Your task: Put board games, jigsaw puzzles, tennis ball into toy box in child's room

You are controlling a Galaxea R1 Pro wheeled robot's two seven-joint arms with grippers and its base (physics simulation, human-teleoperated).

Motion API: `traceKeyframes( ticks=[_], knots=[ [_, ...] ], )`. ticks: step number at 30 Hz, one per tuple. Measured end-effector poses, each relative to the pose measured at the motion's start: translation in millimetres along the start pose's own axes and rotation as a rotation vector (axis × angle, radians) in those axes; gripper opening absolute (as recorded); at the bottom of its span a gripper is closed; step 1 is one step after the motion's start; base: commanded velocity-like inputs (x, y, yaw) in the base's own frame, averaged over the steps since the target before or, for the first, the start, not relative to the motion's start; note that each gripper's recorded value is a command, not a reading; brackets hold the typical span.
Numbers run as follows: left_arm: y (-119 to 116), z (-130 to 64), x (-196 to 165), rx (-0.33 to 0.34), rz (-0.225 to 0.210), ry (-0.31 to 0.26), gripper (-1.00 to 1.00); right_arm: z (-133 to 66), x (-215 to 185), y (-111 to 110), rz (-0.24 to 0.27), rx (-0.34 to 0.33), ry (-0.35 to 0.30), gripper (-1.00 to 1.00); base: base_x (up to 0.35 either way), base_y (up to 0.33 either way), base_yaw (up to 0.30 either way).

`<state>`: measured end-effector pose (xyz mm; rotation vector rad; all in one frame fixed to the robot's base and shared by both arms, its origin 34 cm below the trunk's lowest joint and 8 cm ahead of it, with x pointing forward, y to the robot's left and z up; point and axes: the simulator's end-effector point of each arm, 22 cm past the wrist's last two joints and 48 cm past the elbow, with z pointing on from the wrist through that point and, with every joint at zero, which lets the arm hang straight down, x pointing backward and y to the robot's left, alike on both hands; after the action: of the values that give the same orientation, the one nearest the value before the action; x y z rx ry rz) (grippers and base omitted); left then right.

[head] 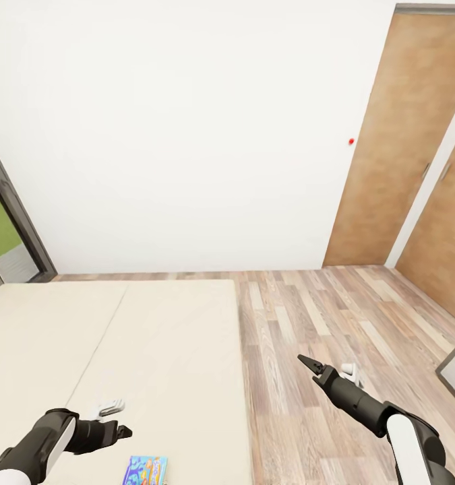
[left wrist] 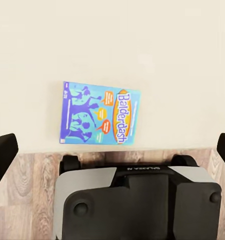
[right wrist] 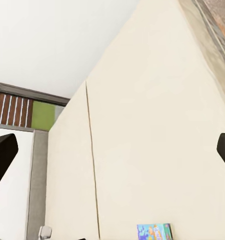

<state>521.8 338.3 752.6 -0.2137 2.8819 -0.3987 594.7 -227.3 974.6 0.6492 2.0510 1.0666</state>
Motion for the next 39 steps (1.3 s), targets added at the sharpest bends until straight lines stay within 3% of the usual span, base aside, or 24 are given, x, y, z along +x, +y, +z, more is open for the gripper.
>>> traceKeyframes(
  ticks=[8, 17, 39],
  knots=[
    [2, 0.7, -1, -0.003, 0.002, -0.004, 1.00, 0.8, 1, -2, 0.002, 0.003, 0.002, 1.00, 0.000, 0.000, 0.000],
    [-1, 1.3, -13, 0.000, 0.034, -0.060, 1.00, 0.8, 1, -2, 0.002, 0.004, 0.001, 1.00, 0.000, 0.000, 0.000],
    [-3, 2.3, -15, 0.001, 0.040, -0.070, 1.00, 0.9, 1, -1, -0.001, 0.004, 0.001, 1.00, 0.000, 0.000, 0.000]
  ],
)
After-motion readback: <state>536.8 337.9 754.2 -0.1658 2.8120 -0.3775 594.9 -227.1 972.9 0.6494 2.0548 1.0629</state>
